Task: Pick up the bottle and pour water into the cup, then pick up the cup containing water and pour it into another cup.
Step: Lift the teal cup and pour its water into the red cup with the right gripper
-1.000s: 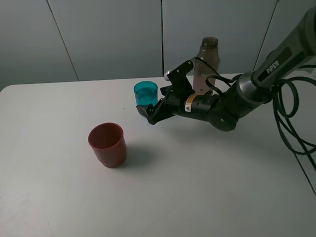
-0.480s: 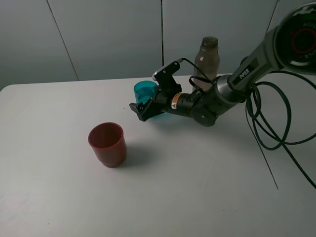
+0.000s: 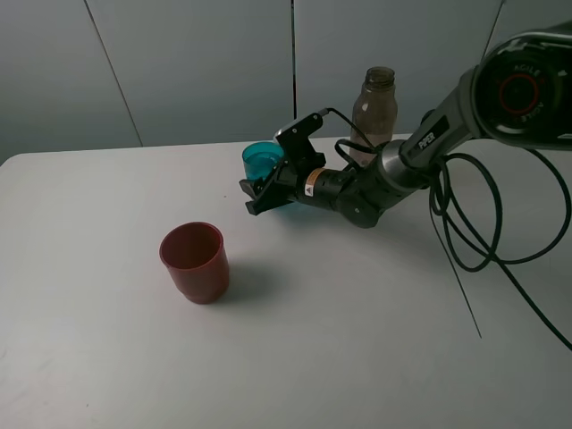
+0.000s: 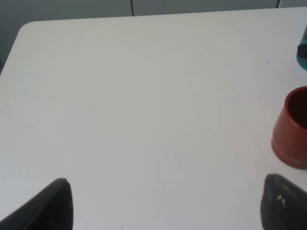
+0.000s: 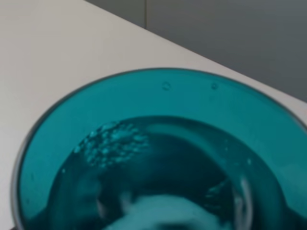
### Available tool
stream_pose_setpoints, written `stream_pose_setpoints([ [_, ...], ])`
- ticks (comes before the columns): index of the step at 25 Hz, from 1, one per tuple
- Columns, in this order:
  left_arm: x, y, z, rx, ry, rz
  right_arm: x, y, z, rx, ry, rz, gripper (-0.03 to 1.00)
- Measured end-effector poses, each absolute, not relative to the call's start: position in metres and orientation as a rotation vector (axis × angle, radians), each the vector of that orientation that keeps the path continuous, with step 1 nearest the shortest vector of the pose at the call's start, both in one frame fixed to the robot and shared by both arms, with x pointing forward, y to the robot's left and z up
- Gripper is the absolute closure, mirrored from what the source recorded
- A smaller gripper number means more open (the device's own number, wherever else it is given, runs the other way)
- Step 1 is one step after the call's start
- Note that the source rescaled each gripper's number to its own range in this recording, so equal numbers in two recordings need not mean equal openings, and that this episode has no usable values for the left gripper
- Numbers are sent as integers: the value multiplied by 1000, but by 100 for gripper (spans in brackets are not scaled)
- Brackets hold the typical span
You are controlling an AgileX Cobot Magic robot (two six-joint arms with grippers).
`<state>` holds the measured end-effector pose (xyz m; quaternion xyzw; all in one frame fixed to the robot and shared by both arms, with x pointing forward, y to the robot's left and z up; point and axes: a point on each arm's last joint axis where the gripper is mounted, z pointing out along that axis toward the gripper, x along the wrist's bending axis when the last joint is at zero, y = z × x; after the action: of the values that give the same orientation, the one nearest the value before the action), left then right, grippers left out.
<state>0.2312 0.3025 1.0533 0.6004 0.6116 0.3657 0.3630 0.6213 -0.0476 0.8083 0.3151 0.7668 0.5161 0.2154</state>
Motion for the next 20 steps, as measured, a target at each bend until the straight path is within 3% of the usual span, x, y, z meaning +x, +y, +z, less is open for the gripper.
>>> stream_pose_setpoints([
  [20, 231, 302, 1053, 1542, 1577, 939, 621, -48, 808, 875, 2119, 1437, 93],
])
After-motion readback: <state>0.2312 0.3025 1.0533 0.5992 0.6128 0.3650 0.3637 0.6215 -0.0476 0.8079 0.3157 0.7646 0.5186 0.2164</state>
